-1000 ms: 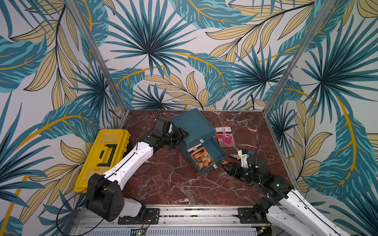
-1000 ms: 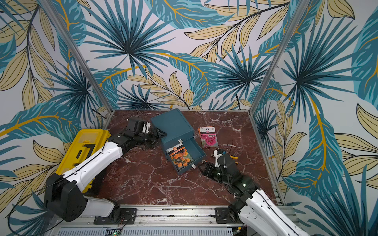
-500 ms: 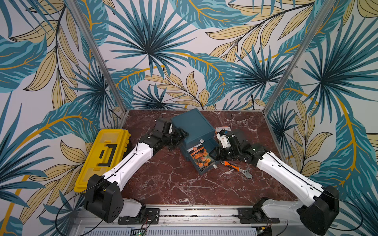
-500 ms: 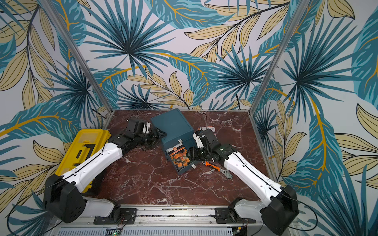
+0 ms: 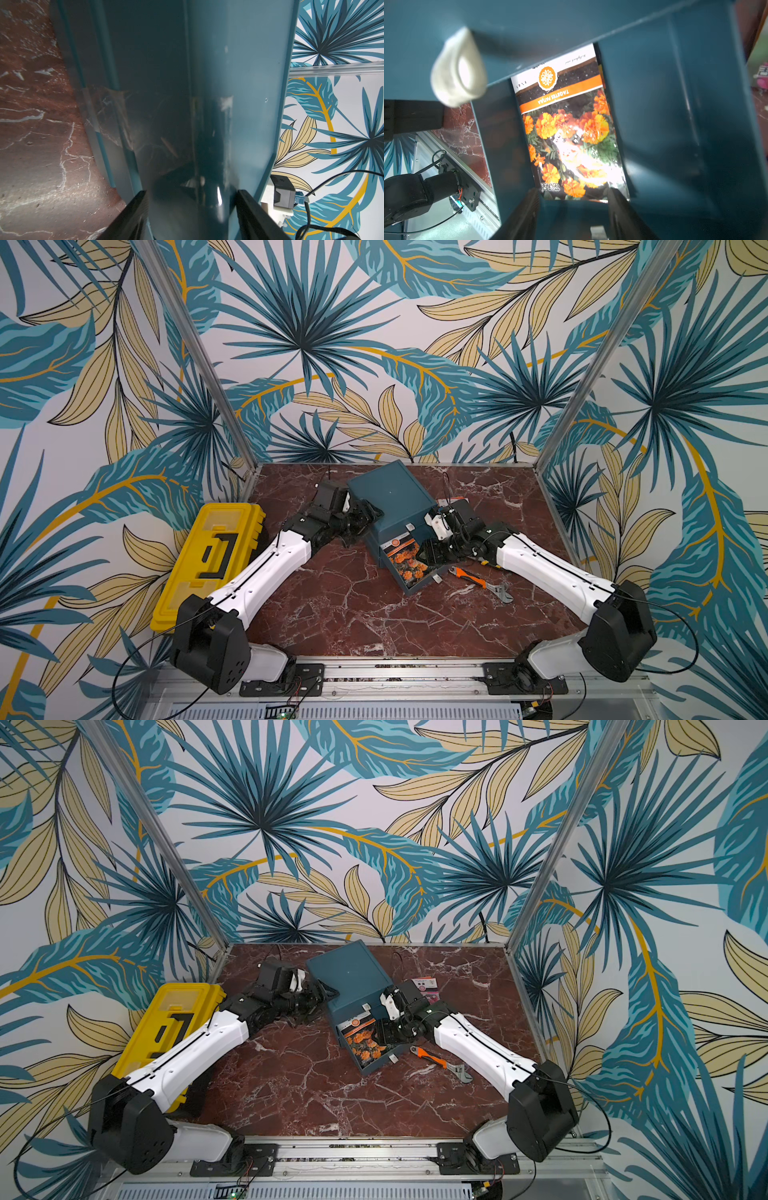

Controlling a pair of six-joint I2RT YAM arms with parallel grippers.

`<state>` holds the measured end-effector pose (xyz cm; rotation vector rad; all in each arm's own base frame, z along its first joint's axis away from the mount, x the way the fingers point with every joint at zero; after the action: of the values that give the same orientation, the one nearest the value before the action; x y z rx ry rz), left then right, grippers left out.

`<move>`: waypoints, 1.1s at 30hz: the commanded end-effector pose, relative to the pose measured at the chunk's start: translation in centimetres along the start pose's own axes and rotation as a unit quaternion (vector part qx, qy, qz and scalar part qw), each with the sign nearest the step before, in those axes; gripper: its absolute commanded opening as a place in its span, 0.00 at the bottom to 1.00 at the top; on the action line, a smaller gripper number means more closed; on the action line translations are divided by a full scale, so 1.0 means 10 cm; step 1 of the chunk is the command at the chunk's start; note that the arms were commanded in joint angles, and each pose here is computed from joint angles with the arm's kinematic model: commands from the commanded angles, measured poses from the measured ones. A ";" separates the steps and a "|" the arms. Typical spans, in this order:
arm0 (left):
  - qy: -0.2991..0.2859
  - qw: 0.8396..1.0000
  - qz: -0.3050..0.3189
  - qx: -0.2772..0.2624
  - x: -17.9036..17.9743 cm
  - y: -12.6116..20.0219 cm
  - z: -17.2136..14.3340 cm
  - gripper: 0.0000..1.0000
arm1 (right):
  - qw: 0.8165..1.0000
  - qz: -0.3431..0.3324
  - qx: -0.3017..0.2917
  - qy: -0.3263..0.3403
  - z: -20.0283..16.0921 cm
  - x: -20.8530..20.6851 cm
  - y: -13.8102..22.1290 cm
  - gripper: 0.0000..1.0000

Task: Take the seed bags out of the drawer
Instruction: Pick up the seed packet from the drawer.

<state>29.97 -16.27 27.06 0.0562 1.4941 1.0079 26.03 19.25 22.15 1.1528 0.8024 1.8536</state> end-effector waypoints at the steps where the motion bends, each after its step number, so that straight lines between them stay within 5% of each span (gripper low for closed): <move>1: 0.014 0.999 0.038 0.004 0.19 -0.02 -0.07 0.70 | 1.000 -0.008 -0.001 0.015 0.06 -0.01 -0.07 0.57; 33: 0.014 0.999 0.042 0.004 0.16 0.00 -0.07 0.70 | 0.999 -0.043 -0.006 -0.013 0.24 -0.09 -0.41 0.56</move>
<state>29.93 -16.07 27.19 0.0417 1.4940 1.0324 28.94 20.60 19.74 1.1288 0.8234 1.7908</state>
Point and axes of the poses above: each gripper's point midway between its finger pads, its own y axis back along the fingers, its own x axis along the line the jaws close on, z = x × y, the point moved 9 cm from there along y, back along the fingers, and after that the axes turned 2 degrees about -y, right-handed, at the moved point
